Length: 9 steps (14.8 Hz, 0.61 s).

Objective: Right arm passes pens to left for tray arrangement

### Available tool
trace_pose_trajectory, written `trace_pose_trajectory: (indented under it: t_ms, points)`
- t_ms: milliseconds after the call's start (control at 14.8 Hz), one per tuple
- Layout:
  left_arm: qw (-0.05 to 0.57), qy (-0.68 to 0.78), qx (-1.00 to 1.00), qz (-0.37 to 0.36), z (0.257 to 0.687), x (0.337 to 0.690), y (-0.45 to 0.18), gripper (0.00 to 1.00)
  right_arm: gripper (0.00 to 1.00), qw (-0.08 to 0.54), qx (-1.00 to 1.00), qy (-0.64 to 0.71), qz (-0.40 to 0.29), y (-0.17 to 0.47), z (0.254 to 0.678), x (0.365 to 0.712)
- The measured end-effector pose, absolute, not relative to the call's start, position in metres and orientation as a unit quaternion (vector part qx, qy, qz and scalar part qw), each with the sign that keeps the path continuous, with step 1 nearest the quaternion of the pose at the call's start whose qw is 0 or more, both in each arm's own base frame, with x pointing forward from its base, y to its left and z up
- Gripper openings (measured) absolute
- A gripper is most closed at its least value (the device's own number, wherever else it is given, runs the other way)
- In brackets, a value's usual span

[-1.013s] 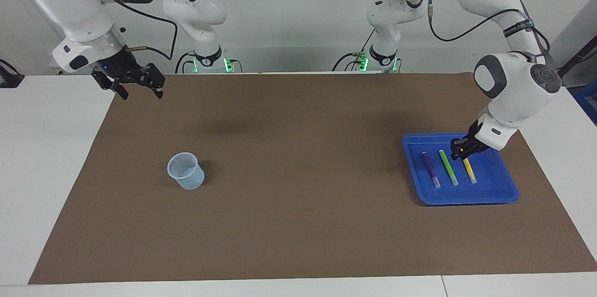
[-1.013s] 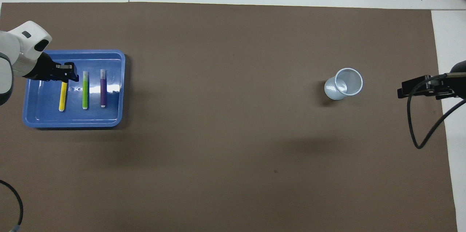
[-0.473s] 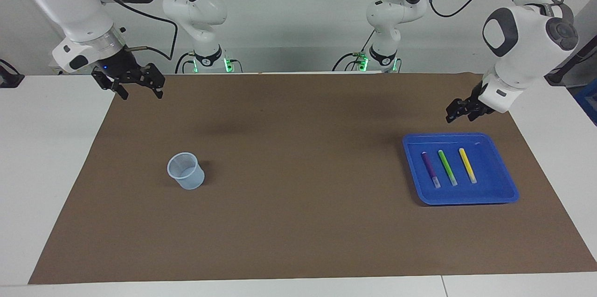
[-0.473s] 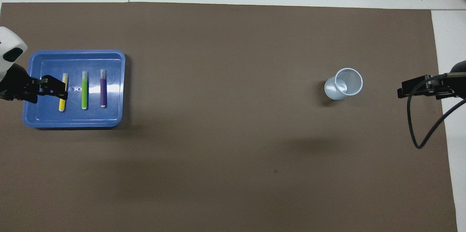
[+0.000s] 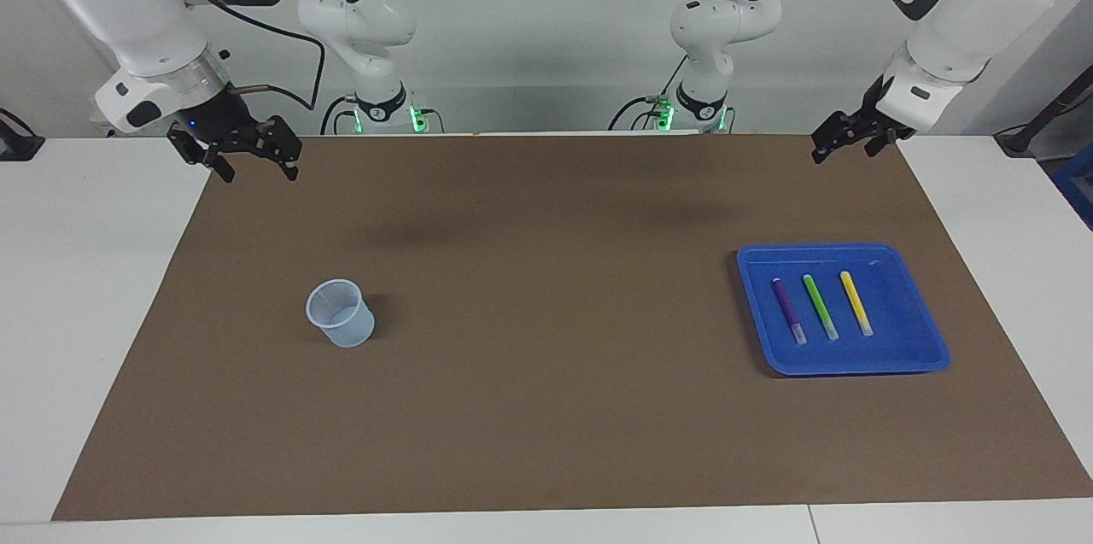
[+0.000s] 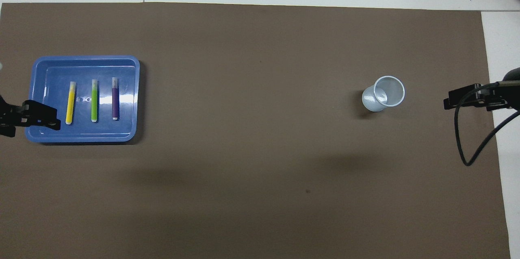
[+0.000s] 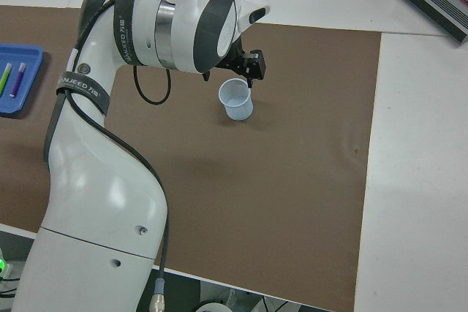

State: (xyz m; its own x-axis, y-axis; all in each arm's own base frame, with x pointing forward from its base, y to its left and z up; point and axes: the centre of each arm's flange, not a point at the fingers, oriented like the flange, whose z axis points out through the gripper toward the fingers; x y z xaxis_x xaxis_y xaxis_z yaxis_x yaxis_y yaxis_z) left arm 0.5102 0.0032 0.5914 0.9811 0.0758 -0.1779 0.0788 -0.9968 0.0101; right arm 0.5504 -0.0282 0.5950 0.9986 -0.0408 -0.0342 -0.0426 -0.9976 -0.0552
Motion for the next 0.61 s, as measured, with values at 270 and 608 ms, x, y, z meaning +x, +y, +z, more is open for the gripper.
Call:
trace_pose_trajectory:
  t_ms: [270,608]
  points:
    - [0.005,0.018,0.996,-0.088,0.601,0.502,-0.02,1.0,1.0,0.028,-0.999,0.021,0.017,-0.028,0.595,0.55]
    - [0.005,-0.012,0.997,-0.07,0.596,0.509,-0.052,1.0,1.0,0.028,-0.999,0.021,0.017,-0.029,0.595,0.55]
